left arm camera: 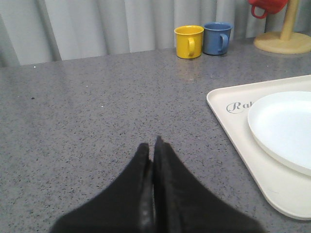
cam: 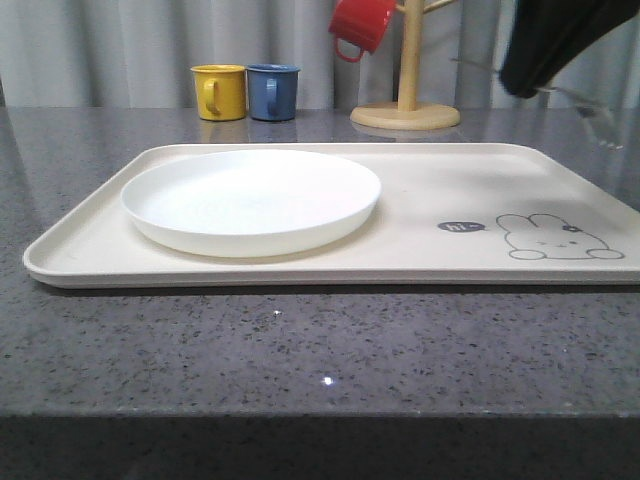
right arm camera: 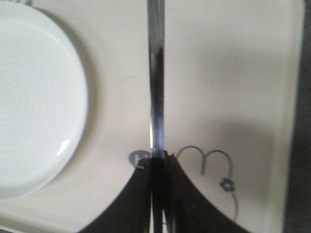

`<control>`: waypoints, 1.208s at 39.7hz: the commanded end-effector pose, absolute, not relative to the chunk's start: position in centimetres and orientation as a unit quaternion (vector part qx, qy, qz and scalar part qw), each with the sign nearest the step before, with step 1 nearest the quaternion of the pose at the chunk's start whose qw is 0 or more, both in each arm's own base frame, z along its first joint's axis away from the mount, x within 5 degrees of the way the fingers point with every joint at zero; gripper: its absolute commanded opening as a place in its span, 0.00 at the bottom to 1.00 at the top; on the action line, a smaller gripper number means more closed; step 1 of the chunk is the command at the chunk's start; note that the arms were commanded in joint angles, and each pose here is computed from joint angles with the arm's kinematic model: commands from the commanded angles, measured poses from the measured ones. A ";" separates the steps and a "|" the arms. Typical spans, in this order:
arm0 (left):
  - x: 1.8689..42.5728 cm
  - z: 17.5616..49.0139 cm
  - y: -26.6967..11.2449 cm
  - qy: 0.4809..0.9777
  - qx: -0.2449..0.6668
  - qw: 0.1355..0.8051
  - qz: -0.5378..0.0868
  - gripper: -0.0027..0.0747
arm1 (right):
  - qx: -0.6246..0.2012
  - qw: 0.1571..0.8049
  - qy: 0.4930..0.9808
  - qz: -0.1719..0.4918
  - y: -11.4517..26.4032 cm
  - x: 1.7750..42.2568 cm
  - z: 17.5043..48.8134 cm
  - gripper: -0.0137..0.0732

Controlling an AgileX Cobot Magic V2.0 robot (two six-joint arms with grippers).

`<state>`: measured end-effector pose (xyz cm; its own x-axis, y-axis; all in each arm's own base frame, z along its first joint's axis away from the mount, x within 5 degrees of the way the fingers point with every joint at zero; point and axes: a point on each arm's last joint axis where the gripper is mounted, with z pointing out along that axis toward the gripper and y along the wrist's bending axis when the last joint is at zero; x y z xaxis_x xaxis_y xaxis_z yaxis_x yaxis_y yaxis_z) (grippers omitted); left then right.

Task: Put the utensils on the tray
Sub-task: 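Carry the fork with the right gripper and lower it onto the tray, then release the fork beside the plate and lift the right gripper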

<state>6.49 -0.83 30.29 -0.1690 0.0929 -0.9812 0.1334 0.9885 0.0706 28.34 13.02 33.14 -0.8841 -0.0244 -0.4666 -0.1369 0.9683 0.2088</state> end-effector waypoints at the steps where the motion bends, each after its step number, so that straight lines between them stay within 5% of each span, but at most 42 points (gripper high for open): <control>1: 6.5 31.8 -0.9 0.732 0.070 0.678 -0.023 0.01 | -0.051 0.274 0.949 0.146 15.3 29.1 34.4 0.07; 30: 6.5 31.8 -0.9 0.732 0.070 0.678 -0.023 0.01 | 0.030 0.238 0.966 0.092 17.2 33.0 30.0 0.07; 48: 6.5 31.8 -0.9 0.732 0.070 0.678 -0.023 0.01 | 0.032 0.203 0.976 0.075 17.6 33.7 27.6 0.26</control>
<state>6.49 -0.83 30.29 -0.1690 0.0929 -0.9812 0.1334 0.9885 0.0706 33.66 17.91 25.75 -0.9379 0.0839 -0.3365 0.0394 0.9898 0.1372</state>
